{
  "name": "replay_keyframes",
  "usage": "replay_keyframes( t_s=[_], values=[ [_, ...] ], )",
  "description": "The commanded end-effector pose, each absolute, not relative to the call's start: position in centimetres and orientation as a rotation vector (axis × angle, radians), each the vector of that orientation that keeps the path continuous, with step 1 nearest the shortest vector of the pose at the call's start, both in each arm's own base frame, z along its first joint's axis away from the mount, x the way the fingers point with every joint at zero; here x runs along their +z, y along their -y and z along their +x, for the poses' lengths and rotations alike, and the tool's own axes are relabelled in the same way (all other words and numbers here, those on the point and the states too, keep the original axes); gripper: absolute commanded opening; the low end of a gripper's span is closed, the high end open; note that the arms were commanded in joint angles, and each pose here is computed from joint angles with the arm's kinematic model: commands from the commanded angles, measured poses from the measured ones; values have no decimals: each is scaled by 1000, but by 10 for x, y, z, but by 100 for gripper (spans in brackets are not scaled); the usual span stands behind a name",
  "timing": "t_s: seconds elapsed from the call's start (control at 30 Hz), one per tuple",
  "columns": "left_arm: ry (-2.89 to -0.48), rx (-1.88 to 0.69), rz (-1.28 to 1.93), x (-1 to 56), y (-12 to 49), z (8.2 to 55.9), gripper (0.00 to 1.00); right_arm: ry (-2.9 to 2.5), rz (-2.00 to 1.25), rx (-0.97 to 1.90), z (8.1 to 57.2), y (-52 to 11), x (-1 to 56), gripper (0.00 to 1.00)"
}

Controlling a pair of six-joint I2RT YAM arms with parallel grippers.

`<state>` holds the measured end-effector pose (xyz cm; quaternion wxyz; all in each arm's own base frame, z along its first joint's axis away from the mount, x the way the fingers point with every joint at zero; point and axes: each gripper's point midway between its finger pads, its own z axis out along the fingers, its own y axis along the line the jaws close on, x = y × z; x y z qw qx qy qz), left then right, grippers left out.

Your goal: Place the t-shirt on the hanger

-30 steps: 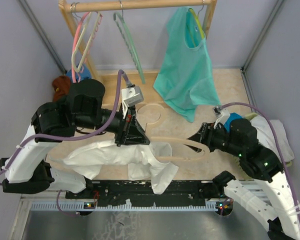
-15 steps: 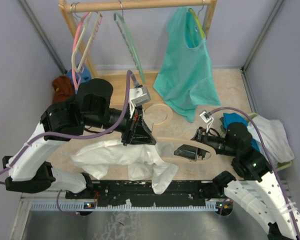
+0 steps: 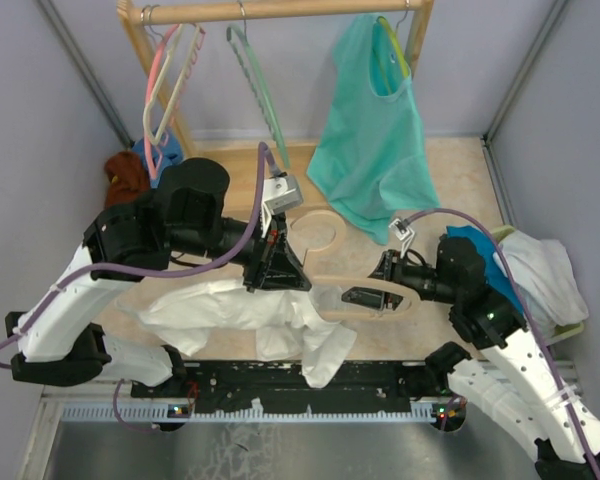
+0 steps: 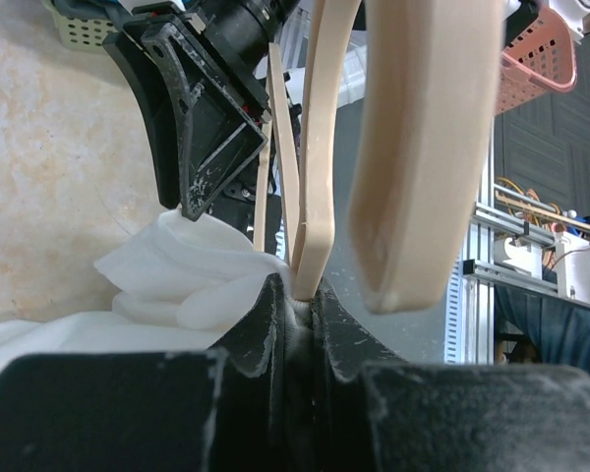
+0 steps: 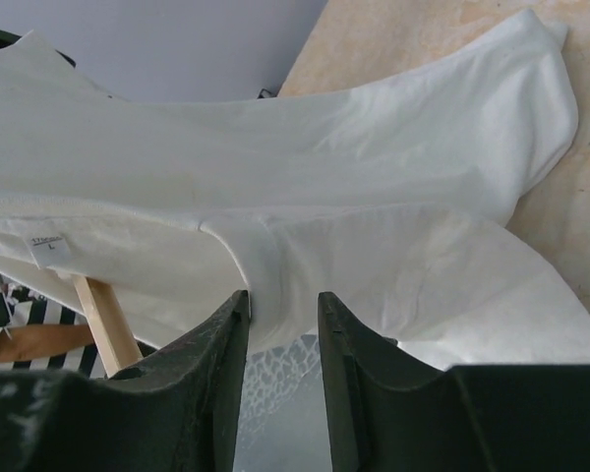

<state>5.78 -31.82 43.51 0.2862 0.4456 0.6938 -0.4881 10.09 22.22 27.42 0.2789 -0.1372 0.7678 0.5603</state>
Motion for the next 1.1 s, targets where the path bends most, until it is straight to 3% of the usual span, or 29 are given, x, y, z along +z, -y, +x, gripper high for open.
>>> replay_keyframes(
  t_s=[0.0,0.13,0.2,0.27,0.37,0.4,0.73,1.07],
  values=[
    [-1741,-1353,1183,453,329,60,0,-2006,-381,1477,113,-226,283,31],
    [-1741,-1339,1178,451,329,62,0,-1999,-377,1471,114,-226,284,16],
    [-1739,-1338,1180,451,328,61,0,-1987,-377,1477,113,-226,287,14],
    [-1733,-1339,1182,452,328,61,0,-1951,-396,1509,109,-226,294,21],
    [-1723,-1348,1184,455,326,59,0,-1892,-424,1549,98,-224,305,43],
    [-1715,-1353,1184,456,325,58,0,-1875,-434,1559,95,-223,307,45],
    [-1650,-1415,1219,465,328,50,0,-1772,-476,1691,73,-222,323,42],
    [-1636,-1440,1232,467,327,45,0,-1736,-508,1740,59,-219,332,46]
  ],
)
